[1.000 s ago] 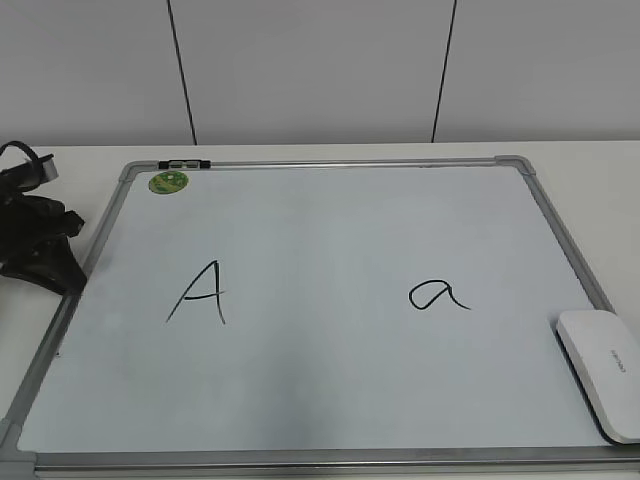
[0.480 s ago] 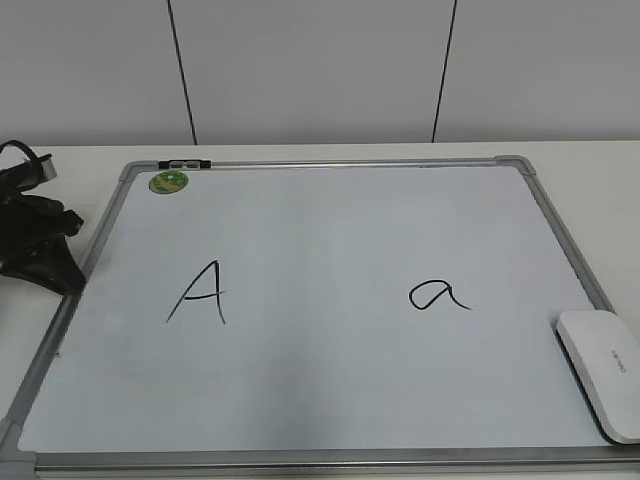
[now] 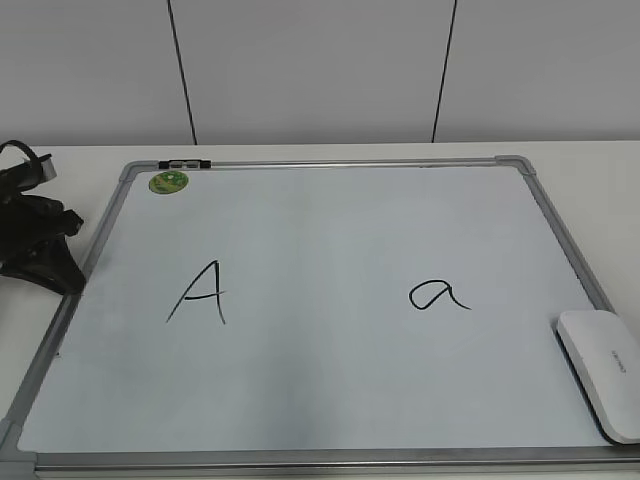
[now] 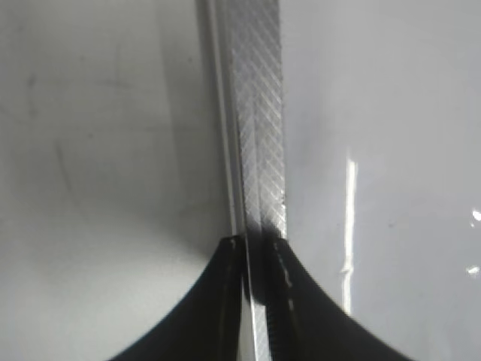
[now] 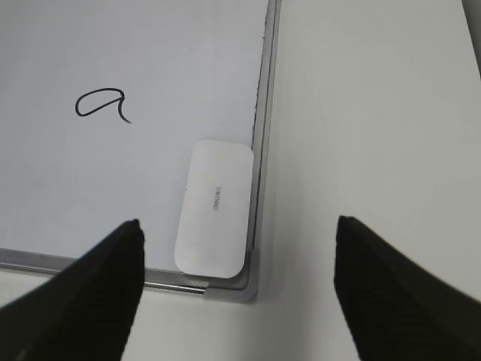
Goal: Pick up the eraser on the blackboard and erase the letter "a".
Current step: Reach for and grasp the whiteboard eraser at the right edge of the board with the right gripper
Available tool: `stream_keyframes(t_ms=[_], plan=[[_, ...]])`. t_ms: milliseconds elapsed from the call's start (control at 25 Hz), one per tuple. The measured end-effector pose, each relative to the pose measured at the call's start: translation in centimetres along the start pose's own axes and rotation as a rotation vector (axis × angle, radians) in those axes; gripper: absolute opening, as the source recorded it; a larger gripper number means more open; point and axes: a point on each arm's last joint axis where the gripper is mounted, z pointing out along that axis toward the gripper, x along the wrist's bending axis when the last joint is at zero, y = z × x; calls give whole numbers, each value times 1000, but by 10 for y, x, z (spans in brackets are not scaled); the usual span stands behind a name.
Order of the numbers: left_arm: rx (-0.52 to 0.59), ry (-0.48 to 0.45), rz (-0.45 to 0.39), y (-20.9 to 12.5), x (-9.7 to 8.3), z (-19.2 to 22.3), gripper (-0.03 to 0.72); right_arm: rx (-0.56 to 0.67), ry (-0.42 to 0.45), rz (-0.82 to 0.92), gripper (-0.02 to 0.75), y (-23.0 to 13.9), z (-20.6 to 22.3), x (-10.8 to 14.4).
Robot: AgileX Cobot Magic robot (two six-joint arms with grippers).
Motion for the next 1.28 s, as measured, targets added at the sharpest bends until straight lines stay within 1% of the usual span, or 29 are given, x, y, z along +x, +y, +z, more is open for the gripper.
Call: stream_keyframes(t_ms=[120, 360, 600, 800, 1000, 1280], plan=[[0, 0, 0, 0, 0, 0, 47, 87, 20, 6, 587, 10, 20, -1], [0, 0, 0, 0, 0, 0, 47, 309, 125, 77, 587, 22, 59, 4], [0, 0, 0, 0, 0, 0, 47, 480, 154, 106, 587, 29, 97, 4], [0, 0, 0, 0, 0, 0, 47, 557, 153, 135, 587, 36, 124, 2], [-1, 0, 0, 0, 0, 0, 47, 621, 147, 154, 586, 32, 158, 2], [0, 0, 0, 0, 0, 0, 47, 660, 125, 148, 586, 23, 192, 1]])
